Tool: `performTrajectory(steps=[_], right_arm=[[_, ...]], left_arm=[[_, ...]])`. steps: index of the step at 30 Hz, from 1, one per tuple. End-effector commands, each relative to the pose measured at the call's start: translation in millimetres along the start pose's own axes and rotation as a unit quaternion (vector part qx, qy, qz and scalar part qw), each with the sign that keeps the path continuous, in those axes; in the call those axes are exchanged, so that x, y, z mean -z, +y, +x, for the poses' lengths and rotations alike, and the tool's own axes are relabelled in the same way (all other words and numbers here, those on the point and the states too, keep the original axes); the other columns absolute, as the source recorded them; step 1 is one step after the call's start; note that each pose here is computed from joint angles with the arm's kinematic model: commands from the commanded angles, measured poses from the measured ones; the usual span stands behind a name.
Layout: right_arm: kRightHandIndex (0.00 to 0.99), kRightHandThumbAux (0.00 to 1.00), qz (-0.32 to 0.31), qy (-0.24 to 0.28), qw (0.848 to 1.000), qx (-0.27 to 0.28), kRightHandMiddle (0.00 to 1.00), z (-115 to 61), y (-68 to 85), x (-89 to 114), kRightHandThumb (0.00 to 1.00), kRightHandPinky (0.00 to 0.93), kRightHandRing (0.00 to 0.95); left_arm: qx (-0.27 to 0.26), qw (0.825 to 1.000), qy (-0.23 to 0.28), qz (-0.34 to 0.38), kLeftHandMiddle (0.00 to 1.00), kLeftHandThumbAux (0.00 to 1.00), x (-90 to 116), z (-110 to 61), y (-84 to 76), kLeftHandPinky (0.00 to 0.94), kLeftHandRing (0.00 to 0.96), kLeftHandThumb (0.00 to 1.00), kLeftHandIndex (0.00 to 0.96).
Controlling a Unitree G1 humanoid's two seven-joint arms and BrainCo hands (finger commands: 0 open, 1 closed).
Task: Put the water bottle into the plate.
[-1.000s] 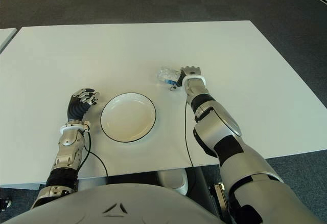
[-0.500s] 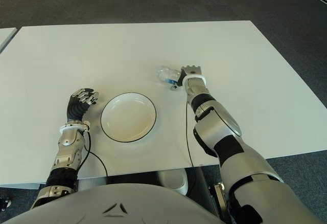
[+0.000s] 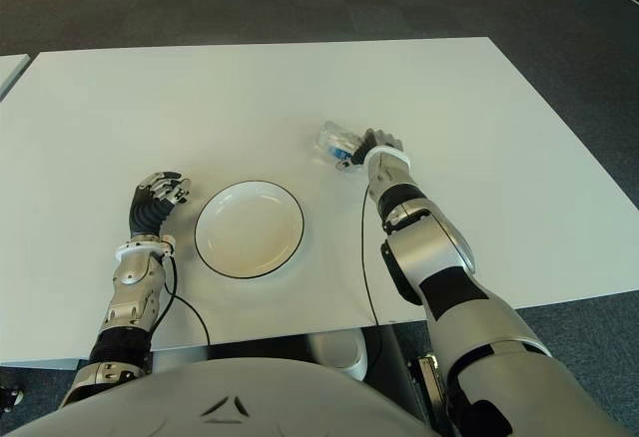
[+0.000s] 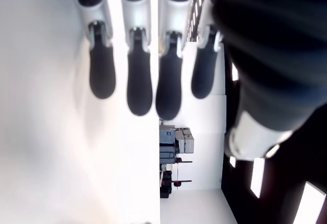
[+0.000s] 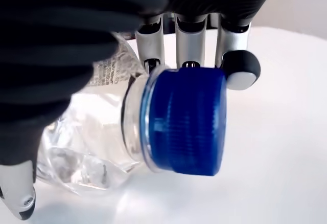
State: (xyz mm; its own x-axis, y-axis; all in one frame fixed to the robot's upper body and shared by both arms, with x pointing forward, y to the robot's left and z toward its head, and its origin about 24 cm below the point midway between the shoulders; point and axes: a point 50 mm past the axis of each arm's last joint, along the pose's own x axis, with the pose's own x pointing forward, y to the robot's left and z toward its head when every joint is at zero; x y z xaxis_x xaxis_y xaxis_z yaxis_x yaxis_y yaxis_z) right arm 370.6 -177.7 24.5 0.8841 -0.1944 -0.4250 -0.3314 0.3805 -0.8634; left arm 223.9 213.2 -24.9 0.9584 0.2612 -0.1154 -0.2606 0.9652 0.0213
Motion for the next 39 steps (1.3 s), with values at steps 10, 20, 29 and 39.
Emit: performTrajectory(steps=[10, 20, 29, 39], right_arm=[[0.435, 0.728, 0.203, 0.068, 0.975, -0.057, 0.873, -5.6, 37.4, 25.9, 0.694, 0.881, 0.885], [0.433, 0.730, 0.474, 0.076, 0.876, -0.056, 0.788, -3.8, 31.1, 29.6, 0.694, 0.803, 0.801], [0.434, 0.728, 0.619, 0.050, 0.782, -0.052, 0.766, -3.3, 28.9, 29.4, 0.697, 0.799, 0.777], [0.437, 0.725, 0.687, -0.006, 0.726, -0.035, 0.791, -1.1, 12.6, 24.3, 0.702, 0.828, 0.795]], left_arm=[[0.000, 1.000, 0.023, 0.003, 0.571, 0.714, 9.0, -4.8, 0.0, 0.531, 0.544, 0.708, 0.432], [0.004, 1.000, 0.024, -0.005, 0.557, 0.715, 9.1, -5.1, -0.4, 0.537, 0.544, 0.707, 0.431], [0.002, 1.000, 0.023, 0.000, 0.561, 0.715, 8.5, -5.3, -0.3, 0.537, 0.548, 0.707, 0.431], [-0.001, 1.000, 0.028, 0.002, 0.552, 0.715, 9.0, -6.4, -0.2, 0.533, 0.541, 0.707, 0.431]])
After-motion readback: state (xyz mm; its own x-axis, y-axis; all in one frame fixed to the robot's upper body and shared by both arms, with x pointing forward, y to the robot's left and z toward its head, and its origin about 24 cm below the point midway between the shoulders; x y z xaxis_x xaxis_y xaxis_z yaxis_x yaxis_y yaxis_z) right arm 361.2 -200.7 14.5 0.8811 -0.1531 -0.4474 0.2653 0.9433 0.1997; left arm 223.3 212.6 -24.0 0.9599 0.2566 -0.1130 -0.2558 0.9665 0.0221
